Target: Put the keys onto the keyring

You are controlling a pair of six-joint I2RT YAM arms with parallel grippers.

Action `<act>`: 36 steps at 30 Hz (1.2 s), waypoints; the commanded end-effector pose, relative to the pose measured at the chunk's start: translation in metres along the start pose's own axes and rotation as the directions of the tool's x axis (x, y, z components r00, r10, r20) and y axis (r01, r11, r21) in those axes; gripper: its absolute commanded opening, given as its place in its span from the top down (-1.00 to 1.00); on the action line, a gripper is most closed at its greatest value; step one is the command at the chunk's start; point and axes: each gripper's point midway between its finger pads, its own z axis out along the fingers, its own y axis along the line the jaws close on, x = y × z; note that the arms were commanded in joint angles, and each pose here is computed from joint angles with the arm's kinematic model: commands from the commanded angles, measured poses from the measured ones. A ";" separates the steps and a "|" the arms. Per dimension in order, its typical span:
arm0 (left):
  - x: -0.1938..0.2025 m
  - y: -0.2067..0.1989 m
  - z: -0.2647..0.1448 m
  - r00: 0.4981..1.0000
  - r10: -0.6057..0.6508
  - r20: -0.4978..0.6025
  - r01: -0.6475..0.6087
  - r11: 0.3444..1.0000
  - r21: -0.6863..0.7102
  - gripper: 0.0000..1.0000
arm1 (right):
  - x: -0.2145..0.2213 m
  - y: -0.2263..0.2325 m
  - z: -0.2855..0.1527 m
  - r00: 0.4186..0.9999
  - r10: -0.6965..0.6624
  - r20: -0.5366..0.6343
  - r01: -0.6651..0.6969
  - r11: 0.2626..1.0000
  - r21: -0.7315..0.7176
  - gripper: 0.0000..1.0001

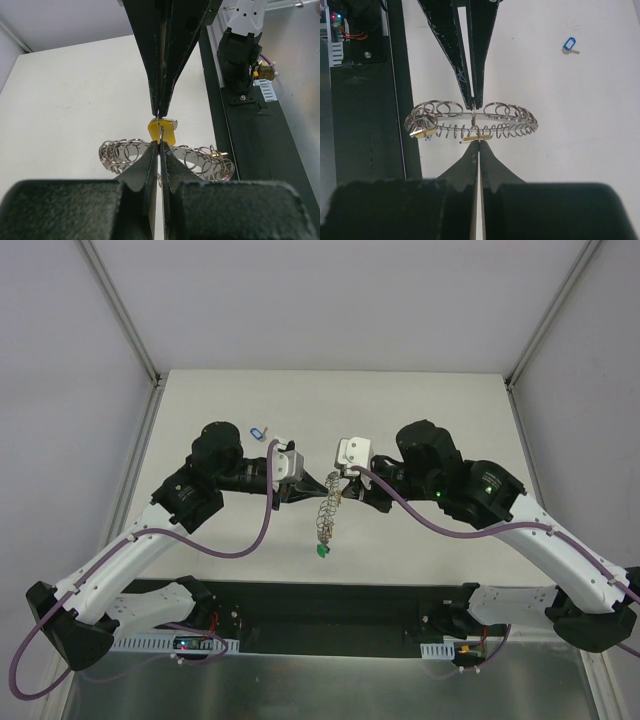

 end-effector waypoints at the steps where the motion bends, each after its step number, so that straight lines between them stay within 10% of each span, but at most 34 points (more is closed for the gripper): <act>1: -0.035 0.005 -0.001 0.992 0.107 0.064 -0.106 0.994 -0.025 1.00 | -0.025 -0.005 -0.009 0.997 -0.028 0.075 0.026 0.999 0.027 0.98; 36: -0.031 0.011 0.005 0.996 0.076 0.050 -0.075 0.997 -0.030 1.00 | -0.010 -0.004 -0.008 0.998 -0.048 0.040 0.047 0.998 0.036 0.98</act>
